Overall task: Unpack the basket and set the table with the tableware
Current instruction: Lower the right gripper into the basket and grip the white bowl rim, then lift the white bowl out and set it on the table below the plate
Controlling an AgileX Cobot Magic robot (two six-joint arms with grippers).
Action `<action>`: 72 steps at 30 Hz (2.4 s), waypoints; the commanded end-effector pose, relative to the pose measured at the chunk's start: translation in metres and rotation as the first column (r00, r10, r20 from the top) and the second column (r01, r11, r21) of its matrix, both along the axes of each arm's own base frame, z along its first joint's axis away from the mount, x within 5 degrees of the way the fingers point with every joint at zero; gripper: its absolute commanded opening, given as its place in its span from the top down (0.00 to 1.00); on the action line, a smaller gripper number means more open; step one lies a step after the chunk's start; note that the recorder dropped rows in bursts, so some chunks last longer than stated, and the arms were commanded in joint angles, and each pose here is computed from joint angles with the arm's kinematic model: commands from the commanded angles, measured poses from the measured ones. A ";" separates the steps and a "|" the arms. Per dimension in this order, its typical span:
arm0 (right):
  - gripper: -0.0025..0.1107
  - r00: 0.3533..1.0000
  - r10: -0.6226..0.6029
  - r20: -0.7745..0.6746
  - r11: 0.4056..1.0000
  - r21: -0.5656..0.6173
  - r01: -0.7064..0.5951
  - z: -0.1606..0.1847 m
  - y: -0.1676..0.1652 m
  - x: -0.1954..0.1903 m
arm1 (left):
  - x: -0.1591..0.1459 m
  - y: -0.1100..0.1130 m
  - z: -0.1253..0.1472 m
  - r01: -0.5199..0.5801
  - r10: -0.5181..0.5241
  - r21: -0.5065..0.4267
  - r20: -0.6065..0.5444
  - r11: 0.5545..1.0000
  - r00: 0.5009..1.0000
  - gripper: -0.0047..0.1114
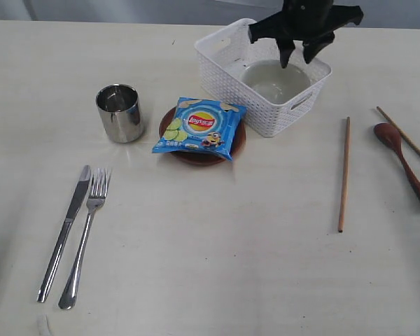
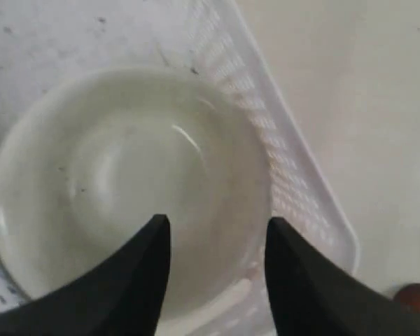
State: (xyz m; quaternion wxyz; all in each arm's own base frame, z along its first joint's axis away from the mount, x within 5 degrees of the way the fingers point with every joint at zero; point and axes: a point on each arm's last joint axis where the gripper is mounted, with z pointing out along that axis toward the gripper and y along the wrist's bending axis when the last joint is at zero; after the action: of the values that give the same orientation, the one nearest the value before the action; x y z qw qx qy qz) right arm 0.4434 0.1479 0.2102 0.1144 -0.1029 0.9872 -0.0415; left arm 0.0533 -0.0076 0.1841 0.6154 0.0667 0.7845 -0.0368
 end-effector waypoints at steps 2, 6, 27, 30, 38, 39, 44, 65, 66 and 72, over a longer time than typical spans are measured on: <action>0.60 0.998 -0.022 -0.065 0.999 -0.041 0.019 -0.015 -0.014 0.005 | 0.000 0.000 0.000 0.006 -0.006 -0.004 0.008 1.000 1.000 0.96; 0.60 0.996 -0.023 -0.087 0.999 -0.049 0.018 -0.026 -0.013 0.007 | 0.000 0.000 0.000 0.006 -0.006 -0.004 0.008 1.000 1.000 0.96; 0.87 0.987 -0.003 -0.159 1.000 -0.023 -0.001 -0.054 -0.008 0.009 | 0.000 0.000 0.000 0.006 -0.006 -0.004 0.008 1.000 1.000 0.96; 0.98 0.988 0.003 -0.156 1.000 -0.022 -0.006 -0.052 -0.008 0.008 | 0.000 0.000 0.000 0.006 -0.006 -0.004 0.008 1.000 1.000 0.96; 0.98 0.998 0.015 -0.055 1.000 -0.007 -0.015 -0.027 -0.009 0.011 | 0.000 0.000 0.000 0.006 -0.006 -0.004 0.008 1.000 1.000 0.96; 0.98 0.999 0.018 -0.032 1.000 -0.002 -0.018 -0.022 -0.009 0.011 | 0.000 0.000 0.000 0.006 -0.006 -0.004 0.008 1.000 1.000 0.96; 0.98 0.996 0.028 0.090 0.999 -0.026 -0.026 0.017 -0.015 0.009 | 0.000 0.000 0.000 0.006 -0.006 -0.004 0.008 1.000 1.000 0.96; 0.98 0.974 0.060 0.218 0.966 0.233 -0.112 0.157 -0.022 -0.082 | 0.000 0.000 0.000 0.006 -0.006 -0.004 0.008 1.000 1.000 0.96; 0.98 0.977 0.061 0.204 0.962 0.249 -0.112 0.157 -0.023 -0.090 | 0.000 0.000 0.000 0.006 -0.006 -0.004 0.008 1.000 1.000 0.96; 0.98 0.993 0.113 0.038 0.903 0.413 -0.119 0.134 -0.022 -0.149 | 0.000 0.000 0.000 0.006 -0.006 -0.004 0.008 1.000 1.000 0.96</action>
State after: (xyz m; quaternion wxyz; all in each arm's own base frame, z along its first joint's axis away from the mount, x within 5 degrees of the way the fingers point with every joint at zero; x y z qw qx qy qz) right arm 0.3197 0.1254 0.3521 0.1749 -0.1291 0.9672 0.1314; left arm 0.0533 -0.0076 0.1841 0.6154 0.0667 0.7845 -0.0368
